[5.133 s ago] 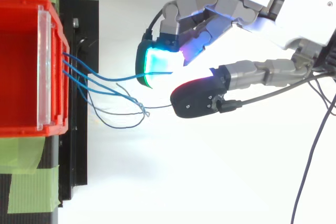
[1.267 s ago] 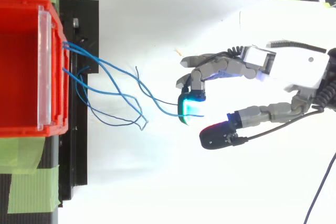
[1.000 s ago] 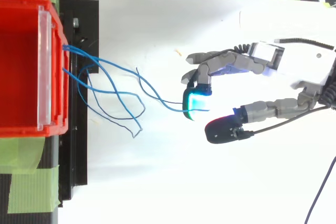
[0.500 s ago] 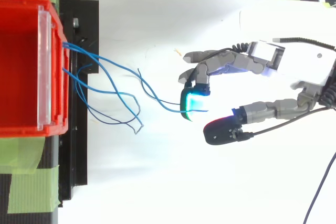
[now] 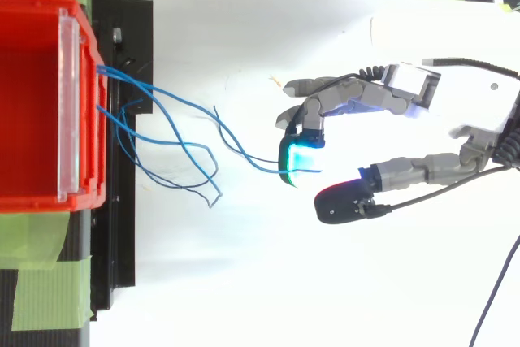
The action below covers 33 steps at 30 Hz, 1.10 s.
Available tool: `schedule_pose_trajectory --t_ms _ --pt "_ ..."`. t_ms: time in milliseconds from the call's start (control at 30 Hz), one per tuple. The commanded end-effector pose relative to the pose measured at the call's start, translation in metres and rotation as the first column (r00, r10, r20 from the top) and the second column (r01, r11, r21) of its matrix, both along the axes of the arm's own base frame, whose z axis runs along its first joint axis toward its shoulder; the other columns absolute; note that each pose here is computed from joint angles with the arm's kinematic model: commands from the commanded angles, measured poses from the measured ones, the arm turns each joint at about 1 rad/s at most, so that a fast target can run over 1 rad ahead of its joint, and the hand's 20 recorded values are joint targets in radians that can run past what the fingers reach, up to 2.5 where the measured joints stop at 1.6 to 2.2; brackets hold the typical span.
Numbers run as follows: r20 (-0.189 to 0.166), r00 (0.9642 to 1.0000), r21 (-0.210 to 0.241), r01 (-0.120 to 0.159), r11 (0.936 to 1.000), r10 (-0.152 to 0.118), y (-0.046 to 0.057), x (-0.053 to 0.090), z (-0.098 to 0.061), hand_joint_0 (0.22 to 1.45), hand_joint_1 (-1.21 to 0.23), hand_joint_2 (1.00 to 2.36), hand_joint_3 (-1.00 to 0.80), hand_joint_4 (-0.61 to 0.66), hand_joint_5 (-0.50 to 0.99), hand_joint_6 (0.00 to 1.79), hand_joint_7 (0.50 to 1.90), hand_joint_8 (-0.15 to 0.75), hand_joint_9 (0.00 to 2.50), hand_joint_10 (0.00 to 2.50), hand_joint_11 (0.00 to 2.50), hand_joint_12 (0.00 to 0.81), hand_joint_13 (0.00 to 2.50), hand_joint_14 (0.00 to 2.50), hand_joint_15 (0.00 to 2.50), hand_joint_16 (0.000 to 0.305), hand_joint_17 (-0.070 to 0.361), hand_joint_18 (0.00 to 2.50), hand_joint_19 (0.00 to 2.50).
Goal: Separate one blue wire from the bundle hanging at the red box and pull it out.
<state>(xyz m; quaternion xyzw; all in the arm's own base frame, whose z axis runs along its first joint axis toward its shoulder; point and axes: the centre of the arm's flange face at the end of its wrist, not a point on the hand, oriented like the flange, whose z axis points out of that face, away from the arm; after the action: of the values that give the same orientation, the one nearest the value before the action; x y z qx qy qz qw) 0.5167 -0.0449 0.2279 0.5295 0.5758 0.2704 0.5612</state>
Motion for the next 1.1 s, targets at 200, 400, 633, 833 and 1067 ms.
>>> schedule_pose_trajectory --t_ms 200,400,633,833,1067 --pt "0.000 1.0000 0.000 0.001 1.0000 -0.001 -0.0005 -0.0001 0.0001 0.60 -0.79 1.02 -0.15 -0.24 -0.10 0.71 1.14 0.210 0.41 0.01 0.34 0.327 0.04 0.01 0.17 0.046 0.104 0.00 0.24" --pt "0.000 1.0000 0.000 -0.001 1.0000 0.001 0.0003 0.0000 0.0001 0.60 -0.79 1.02 -0.16 -0.24 -0.10 0.72 1.14 0.211 0.41 0.01 0.34 0.327 0.04 0.01 0.17 0.046 0.104 0.00 0.24" --pt "0.000 1.0000 0.000 0.001 1.0000 -0.001 -0.0005 -0.0001 0.0001 0.60 -0.79 1.02 -0.16 -0.23 -0.10 0.72 1.13 0.209 0.41 0.01 0.34 0.326 0.05 0.01 0.17 0.046 0.104 0.00 0.24" --pt "0.000 1.0000 0.000 -0.001 1.0000 0.001 0.0003 0.0000 0.0001 0.60 -0.79 1.02 -0.16 -0.24 -0.10 0.72 1.14 0.209 0.41 0.01 0.34 0.327 0.05 0.01 0.17 0.046 0.103 0.00 0.24" --pt "0.000 1.0000 0.000 0.001 1.0000 -0.001 -0.0005 -0.0001 0.0001 0.60 -0.79 1.02 -0.16 -0.24 -0.10 0.72 1.14 0.211 0.41 0.01 0.34 0.327 0.05 0.01 0.17 0.046 0.103 0.00 0.24"
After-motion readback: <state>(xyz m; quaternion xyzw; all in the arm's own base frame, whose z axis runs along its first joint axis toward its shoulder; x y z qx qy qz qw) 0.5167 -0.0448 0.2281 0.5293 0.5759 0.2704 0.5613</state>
